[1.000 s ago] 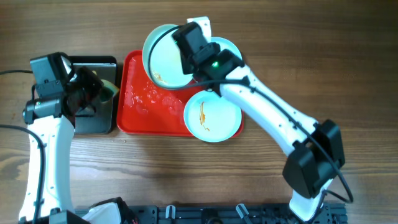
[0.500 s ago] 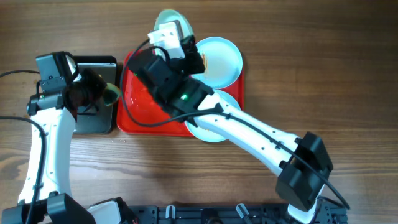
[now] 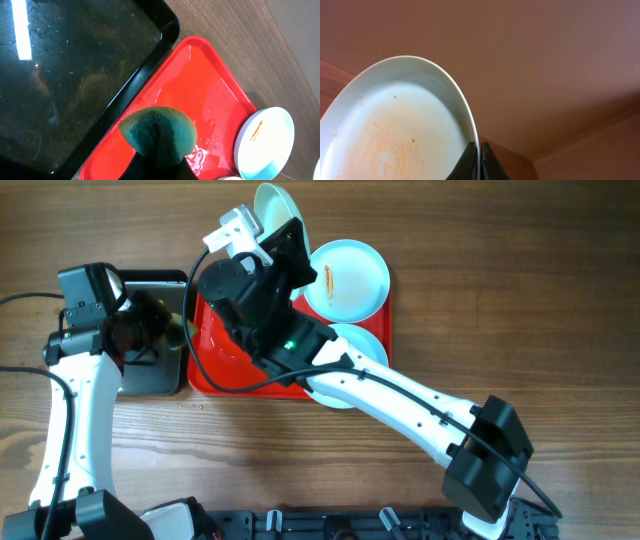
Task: Clean dirty plates on tray and stack at the side
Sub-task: 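Carry the plate with the right gripper to the table right of the tray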
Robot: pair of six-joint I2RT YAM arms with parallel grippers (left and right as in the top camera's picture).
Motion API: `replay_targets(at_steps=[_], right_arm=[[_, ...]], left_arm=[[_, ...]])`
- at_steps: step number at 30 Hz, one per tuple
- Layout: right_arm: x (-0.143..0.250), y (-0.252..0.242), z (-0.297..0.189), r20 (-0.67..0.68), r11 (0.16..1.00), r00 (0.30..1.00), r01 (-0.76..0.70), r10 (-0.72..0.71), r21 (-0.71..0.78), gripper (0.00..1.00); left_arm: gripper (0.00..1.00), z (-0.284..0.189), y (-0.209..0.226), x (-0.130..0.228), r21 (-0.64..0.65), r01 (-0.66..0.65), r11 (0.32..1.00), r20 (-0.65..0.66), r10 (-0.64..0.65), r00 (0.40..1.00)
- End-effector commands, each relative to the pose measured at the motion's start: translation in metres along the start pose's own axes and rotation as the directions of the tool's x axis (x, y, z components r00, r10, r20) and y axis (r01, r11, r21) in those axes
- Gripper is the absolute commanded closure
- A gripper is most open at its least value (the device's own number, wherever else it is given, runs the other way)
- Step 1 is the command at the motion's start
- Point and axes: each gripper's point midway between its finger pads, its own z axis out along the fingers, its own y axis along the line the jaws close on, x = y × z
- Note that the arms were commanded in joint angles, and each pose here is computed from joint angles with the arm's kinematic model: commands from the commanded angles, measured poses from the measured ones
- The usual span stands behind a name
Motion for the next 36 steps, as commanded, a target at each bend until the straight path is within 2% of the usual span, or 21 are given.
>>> replay_targets(at_steps=[1,4,6,9,13,16,20,22,25,29,31,33,34,36], right_arm=[[0.008,0.014,-0.001,-0.018,0.998,0.999,-0.044,0.043,-0.049,0.95],[0.036,0.059,-0.005,-0.092,0.955,0.994,-0.081,0.057,-0.285,0.96],[0.055,0.082,-0.006,-0.187,0.891,0.978,-0.165,0.093,-0.423,0.96],[0.074,0.113,-0.013,-0.368,0.701,0.919,-0.355,0.142,-0.618,0.96],[0.074,0.096,0.002,-0.532,0.47,0.818,-0.565,0.217,-0.678,0.96],[0.086,0.055,0.026,-0.628,0.375,0.734,-0.675,0.258,-0.635,0.96],[0.141,-0.011,0.07,-0.757,0.37,0.58,-0.802,0.3,-0.468,0.96],[0.181,-0.038,0.085,-0.819,0.398,0.488,-0.845,0.302,-0.357,0.96],[0.26,-0.078,0.1,-0.899,0.463,0.297,-0.878,0.321,-0.125,0.96],[0.334,-0.102,0.105,-0.927,0.475,0.129,-0.878,0.352,0.058,0.96],[0.349,-0.098,0.105,-0.932,0.464,0.12,-0.884,0.341,0.056,0.96],[0.346,-0.09,0.109,-0.931,0.43,0.151,-0.903,0.332,0.007,0.95],[0.343,-0.086,0.112,-0.927,0.417,0.164,-0.909,0.337,-0.01,0.91],[0.337,-0.077,0.118,-0.918,0.393,0.184,-0.919,0.352,-0.033,0.71]], left_arm=[[0.96,-0.001,-0.003,-0.003,0.014,-0.018,1.0,0.003,0.018,1.0],[0.96,-0.001,-0.003,-0.003,0.012,-0.017,1.0,0.0,0.017,1.0],[0.96,-0.001,-0.003,-0.003,0.012,-0.017,1.0,0.0,0.017,1.0],[0.96,-0.001,-0.003,-0.003,0.012,-0.017,1.0,0.0,0.017,1.0],[0.96,-0.001,-0.003,-0.003,0.012,-0.017,1.0,0.0,0.017,1.0],[0.96,-0.001,-0.003,-0.003,0.012,-0.017,1.0,0.0,0.017,1.0],[0.96,-0.001,-0.003,-0.003,0.012,-0.017,1.0,0.0,0.017,1.0],[0.96,0.0,-0.002,-0.002,0.01,-0.017,1.0,-0.003,0.017,1.0],[0.96,0.005,0.001,0.001,-0.003,-0.011,1.0,-0.023,0.01,1.0],[0.96,0.008,0.005,0.005,-0.014,-0.055,0.998,-0.044,0.055,0.998],[0.96,0.008,0.005,0.006,-0.016,-0.057,0.998,-0.047,0.056,0.997],[0.96,0.008,0.005,0.006,-0.016,-0.057,0.998,-0.047,0.057,0.997],[0.96,0.008,0.005,0.006,-0.015,-0.058,0.998,-0.047,0.057,0.997],[0.96,0.008,0.005,0.006,-0.015,-0.057,0.998,-0.047,0.056,0.997]])
